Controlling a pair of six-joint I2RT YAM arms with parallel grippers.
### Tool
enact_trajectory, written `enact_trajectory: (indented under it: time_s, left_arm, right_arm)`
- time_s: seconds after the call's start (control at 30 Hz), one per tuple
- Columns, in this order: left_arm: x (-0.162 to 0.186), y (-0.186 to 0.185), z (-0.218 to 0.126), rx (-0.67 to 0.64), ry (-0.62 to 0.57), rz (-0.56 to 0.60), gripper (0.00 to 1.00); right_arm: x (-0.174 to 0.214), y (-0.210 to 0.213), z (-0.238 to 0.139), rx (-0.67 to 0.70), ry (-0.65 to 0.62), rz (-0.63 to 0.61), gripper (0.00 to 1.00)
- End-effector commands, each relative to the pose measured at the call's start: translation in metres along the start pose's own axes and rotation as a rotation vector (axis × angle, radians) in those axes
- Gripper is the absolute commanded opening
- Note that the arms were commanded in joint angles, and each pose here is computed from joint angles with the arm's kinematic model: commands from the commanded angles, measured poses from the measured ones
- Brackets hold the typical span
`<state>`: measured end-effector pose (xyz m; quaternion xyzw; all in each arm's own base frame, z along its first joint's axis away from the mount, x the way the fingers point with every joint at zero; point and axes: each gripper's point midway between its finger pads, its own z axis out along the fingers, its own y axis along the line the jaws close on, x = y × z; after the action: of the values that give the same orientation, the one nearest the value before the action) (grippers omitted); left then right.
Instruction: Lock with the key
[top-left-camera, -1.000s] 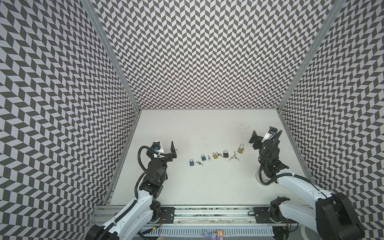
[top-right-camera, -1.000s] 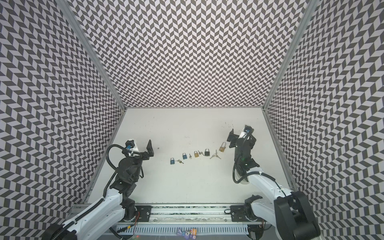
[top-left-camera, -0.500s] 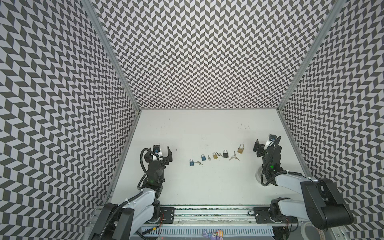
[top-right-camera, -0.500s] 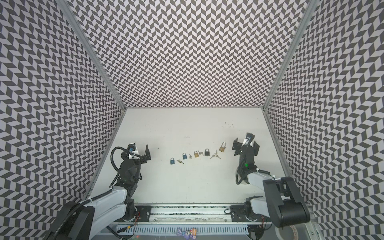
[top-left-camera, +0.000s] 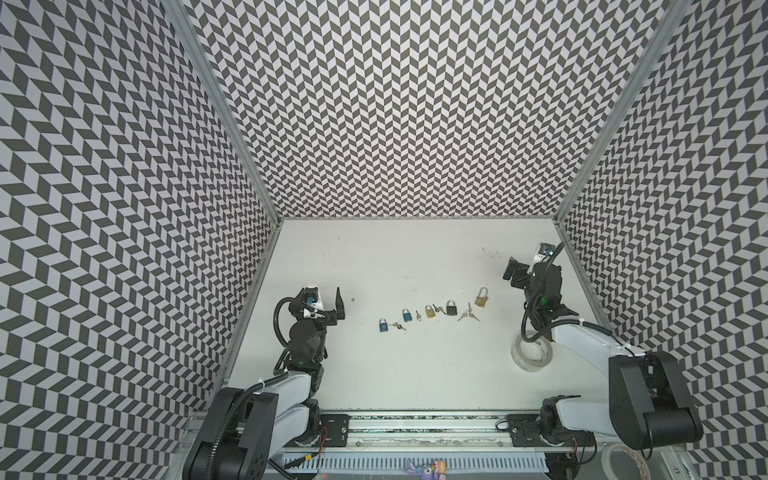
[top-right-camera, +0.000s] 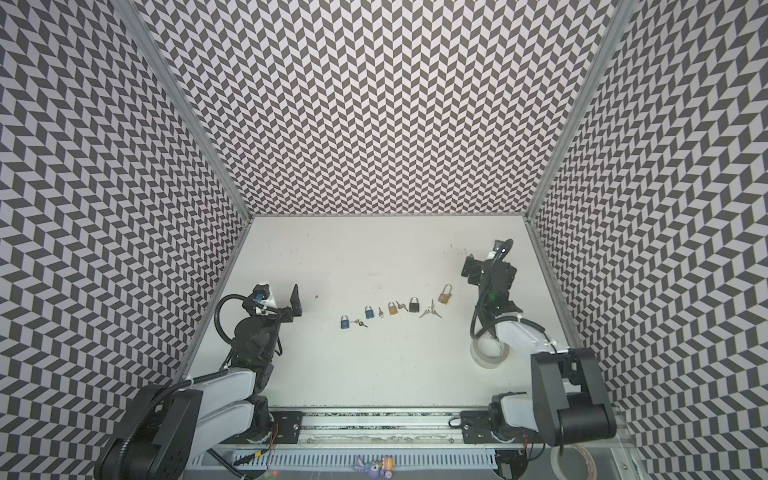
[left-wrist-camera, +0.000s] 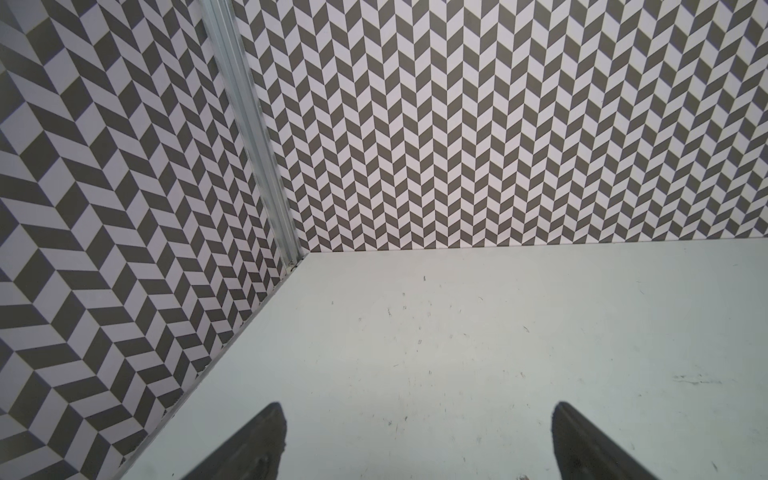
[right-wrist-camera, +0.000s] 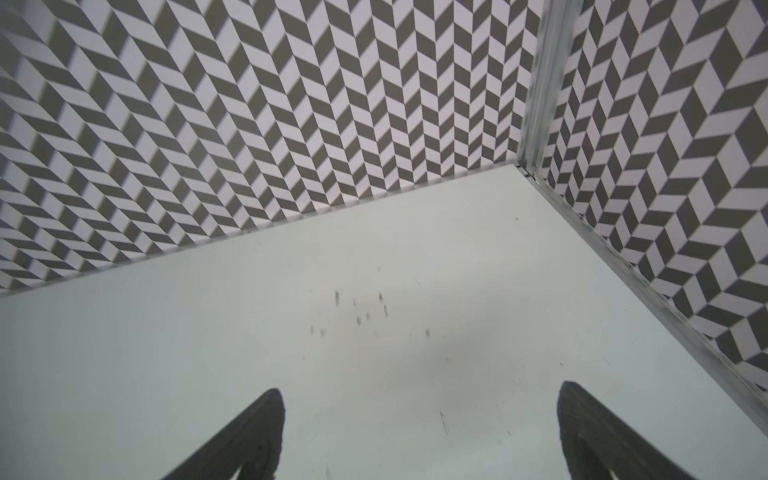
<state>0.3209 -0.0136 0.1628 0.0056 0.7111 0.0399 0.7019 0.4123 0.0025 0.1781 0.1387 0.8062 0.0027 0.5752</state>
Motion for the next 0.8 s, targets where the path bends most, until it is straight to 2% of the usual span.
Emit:
enact_trajectory:
  time_s: [0.0,0.03,0.1,0.2,0.27,0.33,0.4,0.43,0.47,0.77]
  left_arm:
    - [-0.027,-0.001,0.001,-0.042,-0.069,-0.036,1.0]
    - [-0.033,-0.002,0.0,-0.064,-0.068,-0.058,1.0]
    - [-0.042,-0.015,-0.003,-0.071,-0.06,-0.032,1.0]
    - [-0.052,-0.032,-0.009,-0.062,-0.053,-0.032,1.0]
    - [-0.055,-0.041,-0.013,-0.036,-0.052,-0.076,1.0]
    - [-0.056,-0.05,-0.012,0.011,-0.038,-0.114,1.0]
    - [-0.054,-0.058,-0.013,0.042,-0.029,-0.141,1.0]
    - [-0.054,-0.061,-0.012,0.057,-0.025,-0.145,1.0]
    - [-0.053,-0.066,-0.012,0.075,-0.018,-0.152,1.0]
    - [-0.053,-0.108,-0.022,0.245,0.033,-0.224,1.0]
  right_arm:
    - [0.042,0.029,-0.012,-0.158,0.252,0.069,1.0]
    - [0.048,0.038,-0.016,-0.2,0.276,0.08,1.0]
    - [0.064,0.055,-0.024,-0.253,0.339,0.087,1.0]
    - [0.093,0.071,-0.032,-0.271,0.462,0.064,1.0]
    - [0.107,0.08,-0.038,-0.279,0.513,0.036,0.94]
    - [0.116,0.09,-0.042,-0.299,0.542,0.019,0.77]
    - [0.121,0.093,-0.042,-0.309,0.555,0.016,0.53]
    - [0.12,0.094,-0.04,-0.31,0.552,0.012,0.45]
    - [0.12,0.093,-0.038,-0.3,0.549,0.008,0.41]
    - [0.14,0.088,-0.004,-0.178,0.652,-0.065,0.38]
